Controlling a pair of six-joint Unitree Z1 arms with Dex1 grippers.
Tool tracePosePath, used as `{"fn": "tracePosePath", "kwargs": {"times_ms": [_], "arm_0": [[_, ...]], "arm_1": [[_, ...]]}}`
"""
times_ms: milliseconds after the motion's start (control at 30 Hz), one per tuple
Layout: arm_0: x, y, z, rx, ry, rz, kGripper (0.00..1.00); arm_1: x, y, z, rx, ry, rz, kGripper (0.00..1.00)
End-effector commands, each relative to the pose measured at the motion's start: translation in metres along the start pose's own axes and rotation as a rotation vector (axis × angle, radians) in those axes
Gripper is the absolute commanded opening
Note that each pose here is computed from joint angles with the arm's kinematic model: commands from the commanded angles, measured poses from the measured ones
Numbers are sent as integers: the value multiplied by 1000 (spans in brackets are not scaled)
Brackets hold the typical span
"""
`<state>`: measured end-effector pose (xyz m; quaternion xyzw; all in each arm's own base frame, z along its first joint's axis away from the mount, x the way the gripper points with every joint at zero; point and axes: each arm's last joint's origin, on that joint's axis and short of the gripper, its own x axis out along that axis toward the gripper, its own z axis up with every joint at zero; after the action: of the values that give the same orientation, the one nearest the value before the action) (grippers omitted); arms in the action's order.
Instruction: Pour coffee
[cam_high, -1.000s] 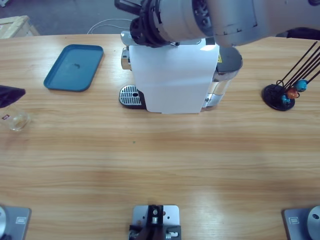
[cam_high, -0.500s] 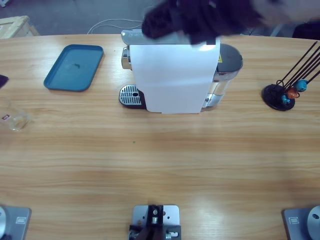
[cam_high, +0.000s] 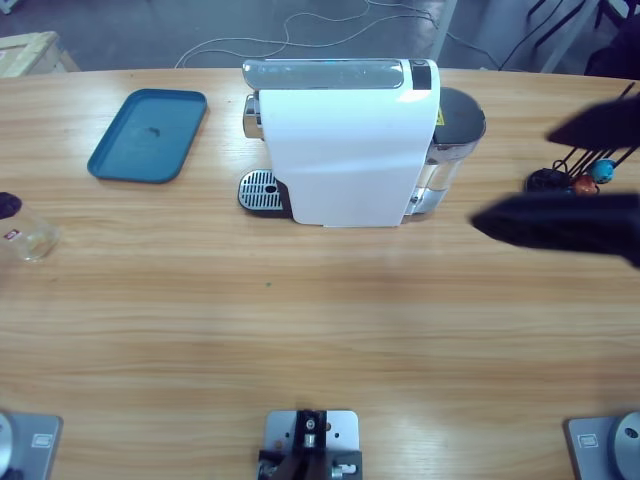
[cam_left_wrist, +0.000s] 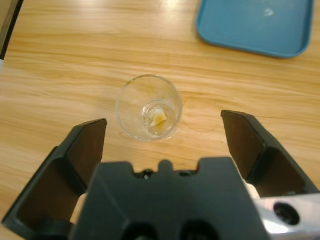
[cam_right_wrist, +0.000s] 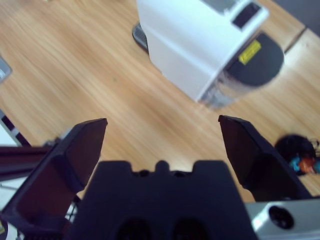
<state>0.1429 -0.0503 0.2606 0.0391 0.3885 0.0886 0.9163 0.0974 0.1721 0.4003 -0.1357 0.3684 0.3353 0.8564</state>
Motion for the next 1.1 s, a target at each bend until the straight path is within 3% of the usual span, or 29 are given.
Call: {"fn": "tracePosePath", "kwargs": {"times_ms": [33,267,400,500,867,1100], "arm_0": [[23,-3,-6,38,30,161,1000],[45,-13,-5,96,29,243,1000],[55,-16,-11,92,15,230,1000],[61,-16,-24,49,-7,144,1000],[56,-11,-27,16,-55,169,982],[62,-12,-24,15,-38,185,977]], "arm_1": [[-18,-13,-27,9,43,-58,1000],[-26,-13,-20,-4,92,-72,1000],[-22,-11,-16,-2,100,-75,1000],[-19,-9,-13,-4,107,-78,1000],[-3,-4,-10,-3,139,-87,1000],[0,-4,-14,7,147,-92,1000]]}}
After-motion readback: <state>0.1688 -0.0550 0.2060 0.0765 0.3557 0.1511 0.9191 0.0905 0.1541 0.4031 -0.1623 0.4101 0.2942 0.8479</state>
